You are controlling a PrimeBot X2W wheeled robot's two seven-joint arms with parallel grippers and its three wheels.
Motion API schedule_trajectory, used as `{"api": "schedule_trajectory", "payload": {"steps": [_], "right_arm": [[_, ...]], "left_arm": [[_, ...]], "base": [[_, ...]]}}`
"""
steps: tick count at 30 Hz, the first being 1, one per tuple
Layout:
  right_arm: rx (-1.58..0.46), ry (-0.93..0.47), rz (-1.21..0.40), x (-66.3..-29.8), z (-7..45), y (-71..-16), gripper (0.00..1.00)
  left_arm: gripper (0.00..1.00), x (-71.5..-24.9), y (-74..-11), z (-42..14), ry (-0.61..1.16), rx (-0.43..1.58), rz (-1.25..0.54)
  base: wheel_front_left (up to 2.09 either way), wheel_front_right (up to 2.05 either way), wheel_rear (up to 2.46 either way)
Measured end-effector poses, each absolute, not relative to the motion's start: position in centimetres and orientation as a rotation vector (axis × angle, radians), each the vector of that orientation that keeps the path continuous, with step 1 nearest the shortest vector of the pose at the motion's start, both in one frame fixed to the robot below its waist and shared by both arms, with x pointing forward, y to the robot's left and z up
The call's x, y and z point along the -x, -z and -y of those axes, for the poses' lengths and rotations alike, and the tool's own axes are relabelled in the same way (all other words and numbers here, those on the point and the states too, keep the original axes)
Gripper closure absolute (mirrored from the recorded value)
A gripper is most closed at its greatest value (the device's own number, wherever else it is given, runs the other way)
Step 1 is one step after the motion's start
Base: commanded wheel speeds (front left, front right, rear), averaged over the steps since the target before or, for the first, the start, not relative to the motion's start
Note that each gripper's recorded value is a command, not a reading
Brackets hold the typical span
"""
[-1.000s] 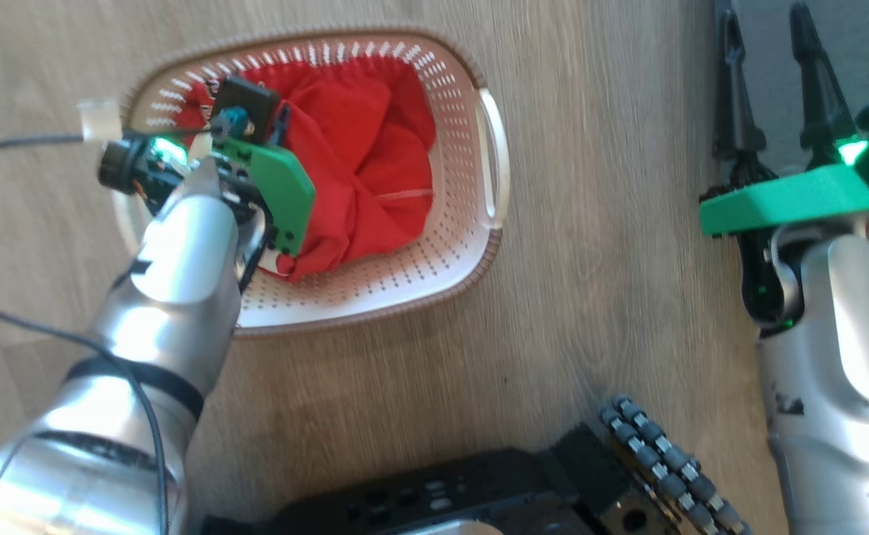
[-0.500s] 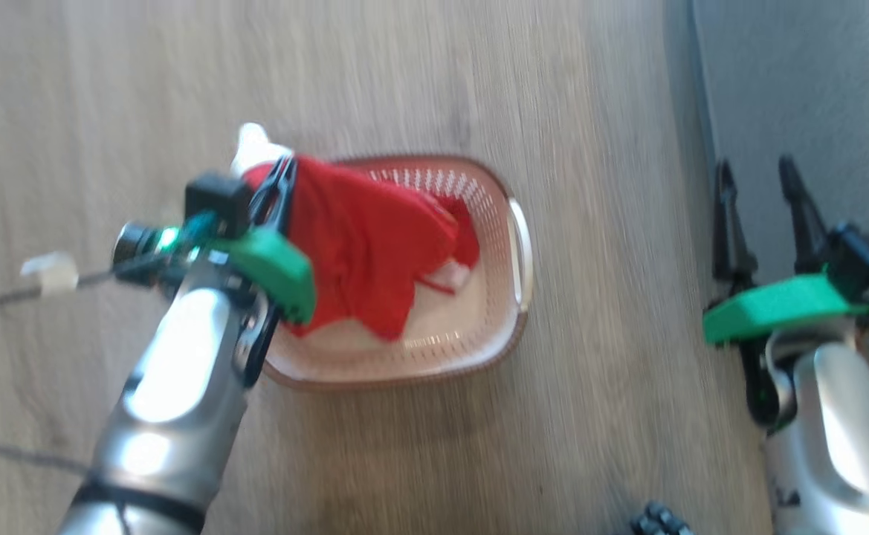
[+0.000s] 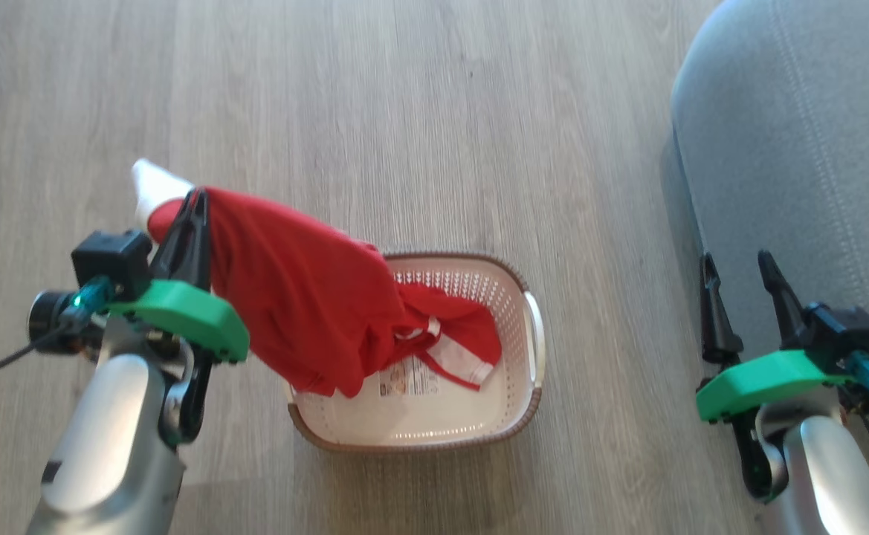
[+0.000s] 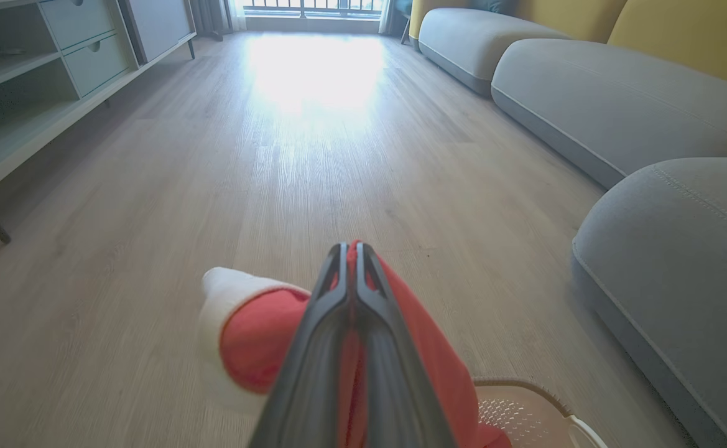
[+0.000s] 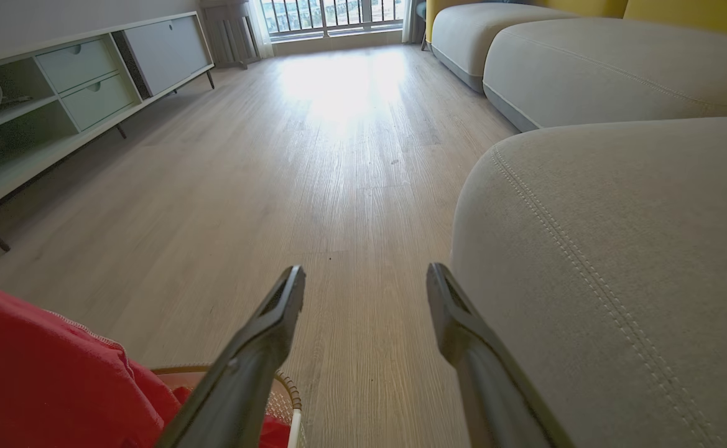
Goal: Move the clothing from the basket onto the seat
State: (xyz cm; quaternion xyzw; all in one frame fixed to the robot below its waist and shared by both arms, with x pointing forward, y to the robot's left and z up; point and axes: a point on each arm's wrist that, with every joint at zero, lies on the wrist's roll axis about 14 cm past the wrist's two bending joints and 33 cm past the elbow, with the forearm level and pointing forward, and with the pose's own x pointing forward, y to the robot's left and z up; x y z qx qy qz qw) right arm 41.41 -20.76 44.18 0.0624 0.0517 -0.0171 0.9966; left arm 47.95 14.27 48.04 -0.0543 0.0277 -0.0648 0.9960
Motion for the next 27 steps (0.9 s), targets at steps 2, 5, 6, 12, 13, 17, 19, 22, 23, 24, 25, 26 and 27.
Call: {"api": "schedule_trajectory", "payload": {"steps": [2, 5, 6, 12, 13, 17, 19, 22, 23, 24, 25, 26, 27], "right_arm": [[-0.126, 0.035, -0.101, -41.1, 20.8, -44.3, 0.00], [-0.128, 0.036, -0.088, -40.3, 20.8, -44.9, 0.00], [-0.128, 0.035, -0.084, -40.2, 20.8, -45.1, 0.00], [-0.121, 0.025, -0.078, -39.2, 20.5, -45.5, 0.00], [-0.121, 0.022, -0.078, -39.1, 20.4, -45.5, 0.00], [-0.107, -0.001, -0.066, -39.2, 19.9, -46.0, 0.00], [-0.101, -0.013, -0.065, -39.3, 19.6, -46.1, 0.00], [-0.090, -0.026, -0.069, -39.3, 19.3, -46.0, 0.00], [-0.081, -0.036, -0.071, -39.4, 19.1, -45.9, 0.00], [-0.072, -0.048, -0.075, -39.4, 18.8, -45.9, 0.00], [-0.063, -0.064, -0.078, -39.5, 18.4, -45.8, 0.00], [-0.057, -0.082, -0.079, -39.5, 17.9, -45.8, 0.00], [-0.049, -0.107, -0.081, -39.6, 17.3, -45.7, 0.00]], "left_arm": [[1.00, -47.5, -48.4, -14.5, 0.126, 0.109, -0.053], [1.00, -46.2, -49.6, -15.2, 0.112, 0.109, -0.048], [1.00, -45.9, -50.0, -15.4, 0.105, 0.105, -0.040], [1.00, -44.6, -52.0, -16.1, 0.084, 0.101, -0.005], [1.00, -44.4, -52.0, -16.2, 0.083, 0.106, -0.007], [1.00, -43.6, -52.1, -16.3, 0.081, 0.106, -0.015], [1.00, -43.4, -52.2, -16.3, 0.082, 0.105, -0.014], [1.00, -43.4, -52.1, -16.3, 0.082, 0.104, -0.018], [1.00, -43.3, -52.0, -16.3, 0.083, 0.103, -0.020], [1.00, -43.3, -51.9, -16.3, 0.085, 0.103, -0.022], [1.00, -43.3, -51.8, -16.2, 0.087, 0.103, -0.024], [1.00, -43.3, -51.7, -16.1, 0.090, 0.103, -0.027], [1.00, -43.3, -51.6, -15.9, 0.093, 0.103, -0.030]], "base": [[0.00, 0.00, 0.00], [0.00, 0.00, 0.00], [0.00, 0.00, 0.00], [0.00, 0.00, 0.00], [0.00, 0.00, 0.00], [0.00, 0.00, 0.00], [0.00, 0.00, 0.00], [0.00, 0.00, 0.00], [0.00, 0.00, 0.00], [0.00, 0.00, 0.00], [0.00, 0.00, 0.00], [0.00, 0.00, 0.00], [0.00, 0.00, 0.00]]}}
